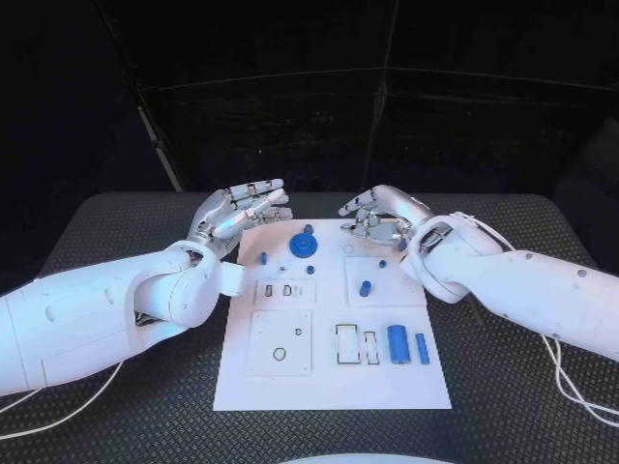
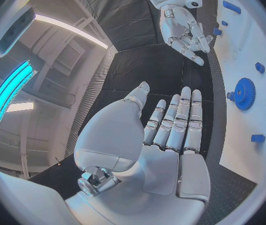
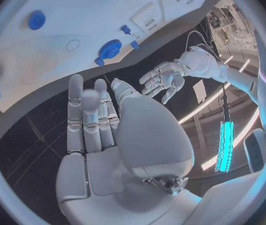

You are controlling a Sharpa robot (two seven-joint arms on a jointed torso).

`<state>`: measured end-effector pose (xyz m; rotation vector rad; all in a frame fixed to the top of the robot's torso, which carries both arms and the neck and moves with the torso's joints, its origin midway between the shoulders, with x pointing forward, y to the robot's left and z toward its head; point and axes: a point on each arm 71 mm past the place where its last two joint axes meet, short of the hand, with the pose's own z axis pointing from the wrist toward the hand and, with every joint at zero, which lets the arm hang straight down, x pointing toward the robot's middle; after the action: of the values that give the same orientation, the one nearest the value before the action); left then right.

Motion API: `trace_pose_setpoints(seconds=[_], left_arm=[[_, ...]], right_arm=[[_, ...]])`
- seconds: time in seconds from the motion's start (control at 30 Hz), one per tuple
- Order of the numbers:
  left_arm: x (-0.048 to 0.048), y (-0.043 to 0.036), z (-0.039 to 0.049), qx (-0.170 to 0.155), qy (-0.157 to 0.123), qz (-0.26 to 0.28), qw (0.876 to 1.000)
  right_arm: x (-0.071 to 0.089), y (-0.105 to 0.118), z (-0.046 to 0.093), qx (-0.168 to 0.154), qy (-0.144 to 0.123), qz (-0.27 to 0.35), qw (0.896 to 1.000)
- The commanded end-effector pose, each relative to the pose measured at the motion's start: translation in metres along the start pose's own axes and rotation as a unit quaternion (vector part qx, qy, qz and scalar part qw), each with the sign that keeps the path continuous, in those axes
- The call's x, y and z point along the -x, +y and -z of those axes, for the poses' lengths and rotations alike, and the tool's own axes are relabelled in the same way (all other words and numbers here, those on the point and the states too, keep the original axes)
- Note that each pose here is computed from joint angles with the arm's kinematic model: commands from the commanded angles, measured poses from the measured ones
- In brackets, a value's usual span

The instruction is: Assemble the parts on the task board

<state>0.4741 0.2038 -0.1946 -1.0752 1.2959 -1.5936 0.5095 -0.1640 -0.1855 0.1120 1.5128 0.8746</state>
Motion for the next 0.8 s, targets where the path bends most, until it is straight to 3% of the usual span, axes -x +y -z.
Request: trace_pose_setpoints(seconds=[0.03, 0.2, 0.37, 0.5, 0.6, 0.8], left_arm=[[-0.0001, -0.0015, -0.0008, -0.004, 0.004, -0.001, 1.000], [0.0007, -0.0009, -0.0017, -0.004, 0.003, -0.002, 1.000], [-0.0002, -0.0002, -0.0028, -0.003, 0.004, -0.001, 1.000], [-0.0005, 0.0005, -0.0035, -0.002, 0.005, -0.001, 1.000], [-0.0006, 0.0008, -0.0038, -0.002, 0.005, -0.001, 1.000], [-0.0019, 0.0016, -0.0047, -0.001, 0.006, 0.000, 1.000]], right_arm=[[0.014, -0.010, 0.011, 0.001, -0.007, -0.186, 0.982], [0.029, -0.032, 0.026, -0.022, 0.008, -0.261, 0.965], [0.043, -0.050, 0.037, -0.038, -0.010, -0.287, 0.957], [0.058, -0.067, 0.046, -0.054, -0.041, -0.252, 0.965], [0.065, -0.077, 0.051, -0.062, -0.049, -0.211, 0.974], [0.071, -0.101, 0.057, -0.101, -0.020, -0.137, 0.985]])
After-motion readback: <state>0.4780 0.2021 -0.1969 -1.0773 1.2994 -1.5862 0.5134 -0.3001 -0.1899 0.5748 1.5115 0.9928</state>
